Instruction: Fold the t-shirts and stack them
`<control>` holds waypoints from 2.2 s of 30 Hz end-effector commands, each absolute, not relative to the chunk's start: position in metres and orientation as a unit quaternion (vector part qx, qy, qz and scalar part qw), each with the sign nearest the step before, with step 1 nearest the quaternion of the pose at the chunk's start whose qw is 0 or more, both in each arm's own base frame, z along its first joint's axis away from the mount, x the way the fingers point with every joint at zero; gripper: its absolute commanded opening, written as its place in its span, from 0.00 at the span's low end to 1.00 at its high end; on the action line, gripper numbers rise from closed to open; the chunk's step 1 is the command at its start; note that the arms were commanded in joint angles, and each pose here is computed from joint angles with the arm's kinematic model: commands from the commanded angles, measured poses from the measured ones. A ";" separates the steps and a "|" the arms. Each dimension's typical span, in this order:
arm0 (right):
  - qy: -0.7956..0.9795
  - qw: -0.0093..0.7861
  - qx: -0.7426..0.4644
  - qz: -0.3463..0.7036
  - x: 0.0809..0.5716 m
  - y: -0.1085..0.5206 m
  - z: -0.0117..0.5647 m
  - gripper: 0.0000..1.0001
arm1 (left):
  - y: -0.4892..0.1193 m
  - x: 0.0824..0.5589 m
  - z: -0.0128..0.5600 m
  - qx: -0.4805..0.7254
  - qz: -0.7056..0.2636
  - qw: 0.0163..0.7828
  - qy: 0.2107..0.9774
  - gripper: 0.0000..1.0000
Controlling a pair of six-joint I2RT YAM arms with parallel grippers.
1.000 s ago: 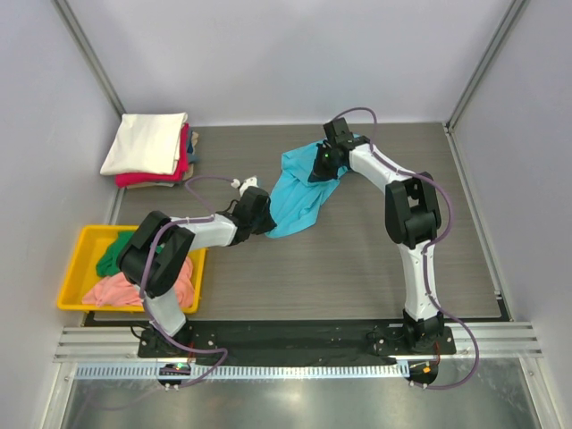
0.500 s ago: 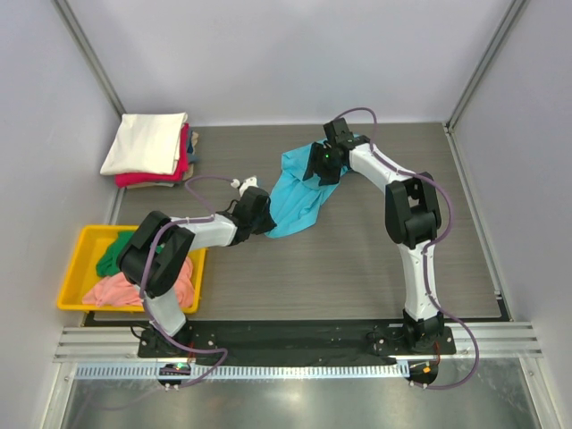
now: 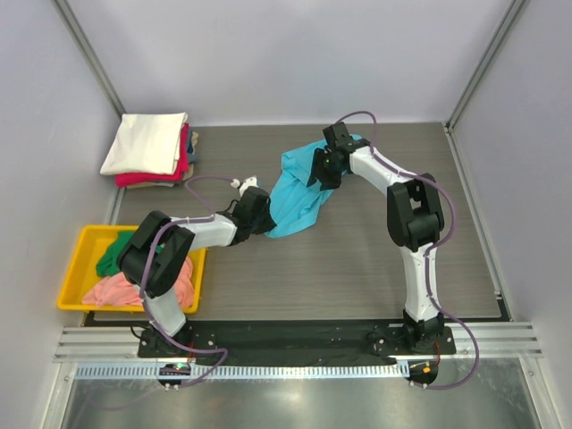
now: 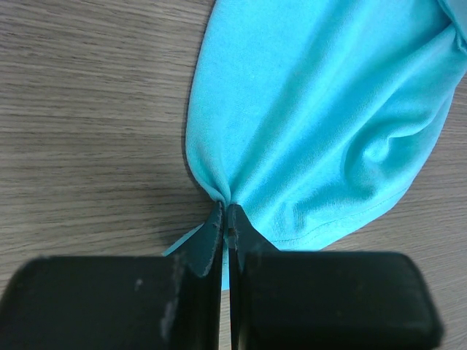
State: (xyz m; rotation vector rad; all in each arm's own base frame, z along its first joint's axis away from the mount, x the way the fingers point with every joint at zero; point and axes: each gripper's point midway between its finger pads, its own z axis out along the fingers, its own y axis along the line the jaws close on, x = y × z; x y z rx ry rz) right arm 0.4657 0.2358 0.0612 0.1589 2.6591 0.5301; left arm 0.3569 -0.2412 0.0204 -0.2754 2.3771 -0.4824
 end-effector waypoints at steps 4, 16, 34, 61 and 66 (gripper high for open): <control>0.956 0.228 0.033 0.180 0.464 0.242 0.068 0.50 | -0.202 0.324 -0.034 -0.094 -0.086 0.279 0.952 0.00; 0.967 0.214 0.026 0.139 0.466 0.233 0.040 0.27 | -0.204 0.326 -0.040 -0.091 -0.087 0.273 0.954 0.00; 0.972 0.227 0.013 0.056 0.473 0.224 0.030 0.11 | -0.207 0.326 -0.046 -0.089 -0.087 0.267 0.956 0.00; 0.953 0.281 0.029 0.106 0.496 0.200 0.131 0.14 | -0.193 0.326 -0.052 -0.096 -0.057 0.262 0.959 0.00; 0.953 0.282 0.032 0.104 0.497 0.190 0.133 0.16 | -0.190 0.326 -0.053 -0.097 -0.051 0.263 0.958 0.00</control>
